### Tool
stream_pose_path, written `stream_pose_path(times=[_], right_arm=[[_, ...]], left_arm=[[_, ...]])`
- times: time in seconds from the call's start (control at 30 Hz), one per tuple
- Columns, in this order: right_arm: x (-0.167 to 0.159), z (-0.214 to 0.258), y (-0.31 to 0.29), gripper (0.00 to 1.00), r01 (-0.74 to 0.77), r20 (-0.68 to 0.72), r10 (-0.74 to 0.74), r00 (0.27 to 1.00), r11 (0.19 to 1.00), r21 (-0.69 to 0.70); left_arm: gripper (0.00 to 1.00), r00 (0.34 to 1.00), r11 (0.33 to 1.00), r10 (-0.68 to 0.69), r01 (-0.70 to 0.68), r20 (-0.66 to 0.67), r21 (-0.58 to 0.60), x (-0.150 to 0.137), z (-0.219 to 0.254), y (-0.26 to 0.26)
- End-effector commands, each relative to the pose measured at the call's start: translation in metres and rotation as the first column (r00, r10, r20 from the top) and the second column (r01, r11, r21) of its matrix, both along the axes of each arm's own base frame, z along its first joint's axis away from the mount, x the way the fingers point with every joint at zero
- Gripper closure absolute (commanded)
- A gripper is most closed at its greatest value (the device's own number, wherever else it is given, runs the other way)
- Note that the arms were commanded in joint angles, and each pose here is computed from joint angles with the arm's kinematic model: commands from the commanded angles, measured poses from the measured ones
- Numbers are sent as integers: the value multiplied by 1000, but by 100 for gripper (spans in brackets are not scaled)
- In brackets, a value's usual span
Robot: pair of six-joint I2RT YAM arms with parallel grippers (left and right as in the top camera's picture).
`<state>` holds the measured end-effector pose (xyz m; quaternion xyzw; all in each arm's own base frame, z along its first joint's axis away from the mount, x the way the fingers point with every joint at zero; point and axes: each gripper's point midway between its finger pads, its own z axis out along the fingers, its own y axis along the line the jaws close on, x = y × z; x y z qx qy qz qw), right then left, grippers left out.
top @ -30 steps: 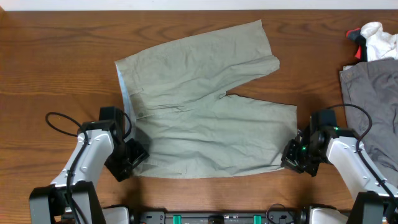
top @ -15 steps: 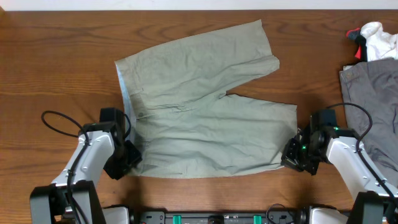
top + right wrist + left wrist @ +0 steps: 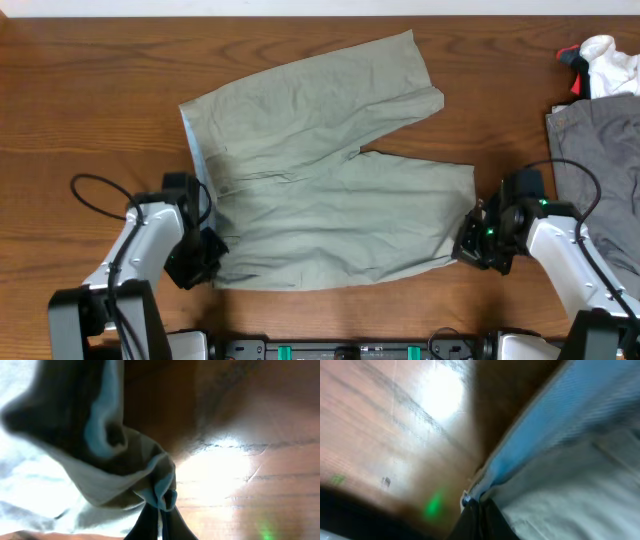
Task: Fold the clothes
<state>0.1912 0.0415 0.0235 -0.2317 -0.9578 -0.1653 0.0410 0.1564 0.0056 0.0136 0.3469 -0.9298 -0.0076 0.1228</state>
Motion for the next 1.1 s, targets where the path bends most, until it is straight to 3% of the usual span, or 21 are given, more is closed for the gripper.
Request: stream_pose_path(times=[0.0,0.27,0.67,0.83,1.07], right_arm=[[20,22,-4,99,-39,81,39,996,999,-2],[25,89,-8,99,-73,154,78,985,997,-39],[-14,226,-4,99,-85,347,108,932,993,-81],[14,250,-8,99,-59,453,101,886,993,-105],[88,221,-4,99,-100,438,130,890,991,-92]], left_arm=[[94,992,998,-44,50,118,-42,30,39,-4],[94,955,991,-122,132,270,-17,27,125,-4],[94,890,984,-171,173,422,33,-26,197,-9],[94,874,979,-201,165,443,119,-17,203,5],[94,876,977,-207,162,435,140,22,193,13]])
